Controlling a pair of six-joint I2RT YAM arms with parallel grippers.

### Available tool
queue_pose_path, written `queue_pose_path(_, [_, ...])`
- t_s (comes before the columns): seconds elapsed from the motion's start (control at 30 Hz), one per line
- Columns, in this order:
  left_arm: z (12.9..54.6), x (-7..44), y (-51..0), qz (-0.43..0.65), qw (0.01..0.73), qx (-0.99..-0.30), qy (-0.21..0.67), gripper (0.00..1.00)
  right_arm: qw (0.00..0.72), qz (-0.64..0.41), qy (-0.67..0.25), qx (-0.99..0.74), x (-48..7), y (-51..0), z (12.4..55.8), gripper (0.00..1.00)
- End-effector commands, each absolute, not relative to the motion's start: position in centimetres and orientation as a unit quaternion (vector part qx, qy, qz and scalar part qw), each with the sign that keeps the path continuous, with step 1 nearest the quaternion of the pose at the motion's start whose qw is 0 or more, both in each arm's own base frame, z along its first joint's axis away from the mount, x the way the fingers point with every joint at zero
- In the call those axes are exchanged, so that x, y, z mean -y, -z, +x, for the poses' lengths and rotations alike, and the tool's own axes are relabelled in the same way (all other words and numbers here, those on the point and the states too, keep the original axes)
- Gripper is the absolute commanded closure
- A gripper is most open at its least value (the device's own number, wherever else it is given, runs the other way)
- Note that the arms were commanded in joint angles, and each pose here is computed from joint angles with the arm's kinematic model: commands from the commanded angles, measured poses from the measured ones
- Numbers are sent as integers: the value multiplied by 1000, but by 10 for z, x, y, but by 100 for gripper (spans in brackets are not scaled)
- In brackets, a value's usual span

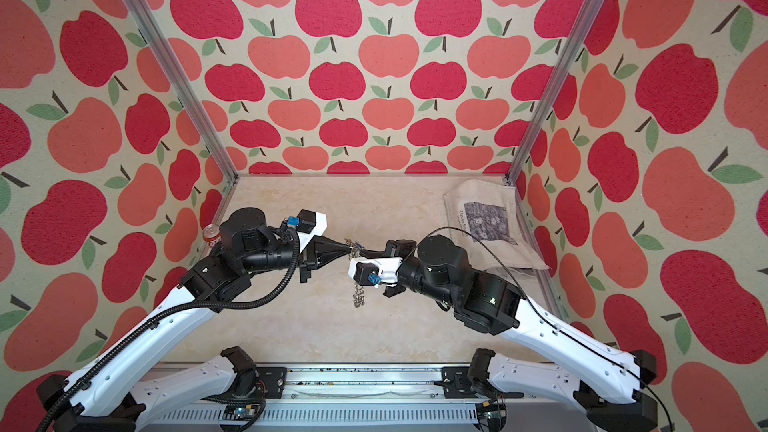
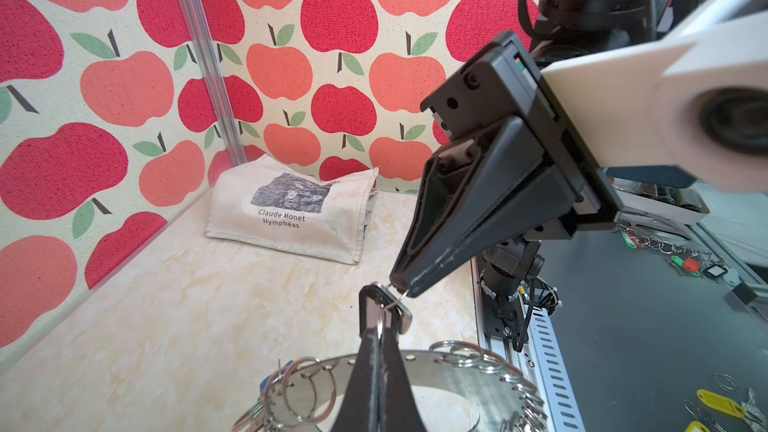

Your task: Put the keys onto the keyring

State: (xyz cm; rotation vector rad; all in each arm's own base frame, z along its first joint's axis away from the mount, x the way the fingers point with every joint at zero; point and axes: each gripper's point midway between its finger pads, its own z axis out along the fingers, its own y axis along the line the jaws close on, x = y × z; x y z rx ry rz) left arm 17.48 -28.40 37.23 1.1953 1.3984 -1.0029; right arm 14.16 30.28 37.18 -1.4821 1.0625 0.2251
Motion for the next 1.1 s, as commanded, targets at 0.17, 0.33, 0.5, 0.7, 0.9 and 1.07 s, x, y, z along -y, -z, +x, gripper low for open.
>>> queue_pose_path(0.17, [167, 281, -400, 501, 529, -544, 415, 100, 603, -652, -118, -445, -308, -378, 132, 100])
queue_pose_path(0.33, [167, 280, -402, 499, 534, -543, 413, 100, 598, -655, -121, -447, -309, -376, 131, 100])
queue_pose_path(0.5, [169, 279, -405, 495, 541, -541, 412, 100, 594, -656, -123, -449, -308, -374, 130, 100])
queue_pose_path(0.7, [169, 279, -408, 490, 550, -536, 413, 100, 590, -658, -124, -451, -309, -371, 130, 100])
queue_pose_path(0.9, [170, 276, -414, 480, 565, -527, 416, 100, 589, -656, -129, -453, -308, -369, 130, 100])
queue_pose_path(1.07, [170, 275, -419, 469, 578, -513, 428, 100, 597, -648, -142, -451, -310, -371, 127, 100])
